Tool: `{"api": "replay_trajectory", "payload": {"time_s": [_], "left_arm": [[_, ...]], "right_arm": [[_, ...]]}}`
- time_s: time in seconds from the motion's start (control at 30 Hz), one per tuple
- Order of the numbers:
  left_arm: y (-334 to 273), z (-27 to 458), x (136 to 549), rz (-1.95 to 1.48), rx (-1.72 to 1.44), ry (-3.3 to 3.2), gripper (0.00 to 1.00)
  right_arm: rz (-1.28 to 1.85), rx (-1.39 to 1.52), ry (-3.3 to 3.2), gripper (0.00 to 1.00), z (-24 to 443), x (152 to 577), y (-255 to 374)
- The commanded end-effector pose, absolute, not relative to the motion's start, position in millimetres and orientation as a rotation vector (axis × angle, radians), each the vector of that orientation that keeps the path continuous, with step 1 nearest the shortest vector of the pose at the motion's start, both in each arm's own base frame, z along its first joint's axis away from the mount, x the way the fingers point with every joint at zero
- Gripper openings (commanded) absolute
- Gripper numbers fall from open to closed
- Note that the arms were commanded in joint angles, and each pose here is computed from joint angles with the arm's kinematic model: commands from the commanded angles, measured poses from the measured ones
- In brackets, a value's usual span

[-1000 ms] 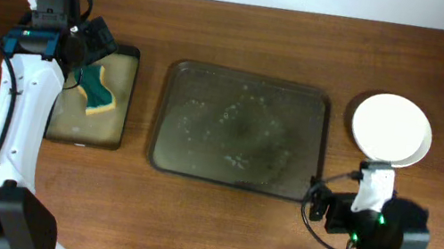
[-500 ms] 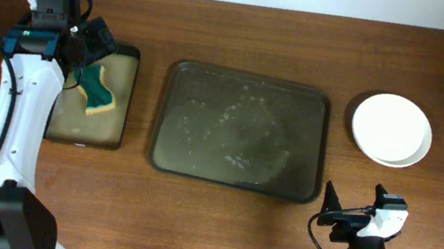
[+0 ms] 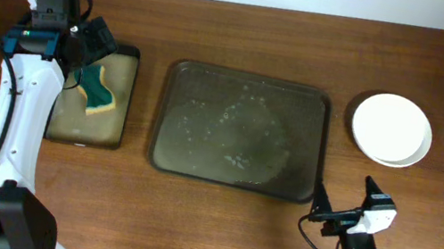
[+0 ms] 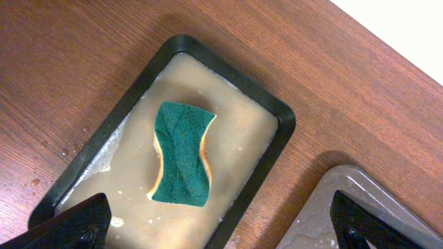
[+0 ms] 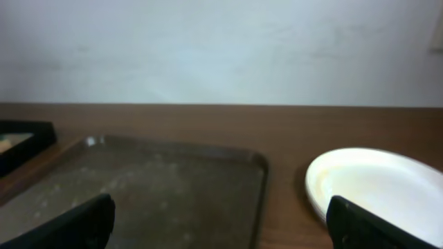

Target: Clean dirty plates on tray and stack at the side

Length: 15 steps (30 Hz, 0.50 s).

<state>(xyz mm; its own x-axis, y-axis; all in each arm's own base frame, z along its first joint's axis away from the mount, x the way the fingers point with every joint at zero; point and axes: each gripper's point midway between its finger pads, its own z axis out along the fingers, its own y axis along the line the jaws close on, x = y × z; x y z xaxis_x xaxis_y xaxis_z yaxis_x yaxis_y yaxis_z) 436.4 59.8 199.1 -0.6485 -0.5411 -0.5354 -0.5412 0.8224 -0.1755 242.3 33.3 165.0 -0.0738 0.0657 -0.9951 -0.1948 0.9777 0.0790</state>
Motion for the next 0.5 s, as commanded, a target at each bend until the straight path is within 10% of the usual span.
{"api": "replay_trajectory", "payload": {"time_s": [0.0,0.47], "left_arm": [[60.4,197.0,437.0,0.0,-0.794,2.422,0.99],[60.3,197.0,437.0,-0.001,-0.794,2.422,0.99]], "right_arm": [[0.191,-0.092,1.626,0.98,161.6,243.6,32.1],[0.142,-0.049,1.644,0.98,157.3,244.7,26.4]]}}
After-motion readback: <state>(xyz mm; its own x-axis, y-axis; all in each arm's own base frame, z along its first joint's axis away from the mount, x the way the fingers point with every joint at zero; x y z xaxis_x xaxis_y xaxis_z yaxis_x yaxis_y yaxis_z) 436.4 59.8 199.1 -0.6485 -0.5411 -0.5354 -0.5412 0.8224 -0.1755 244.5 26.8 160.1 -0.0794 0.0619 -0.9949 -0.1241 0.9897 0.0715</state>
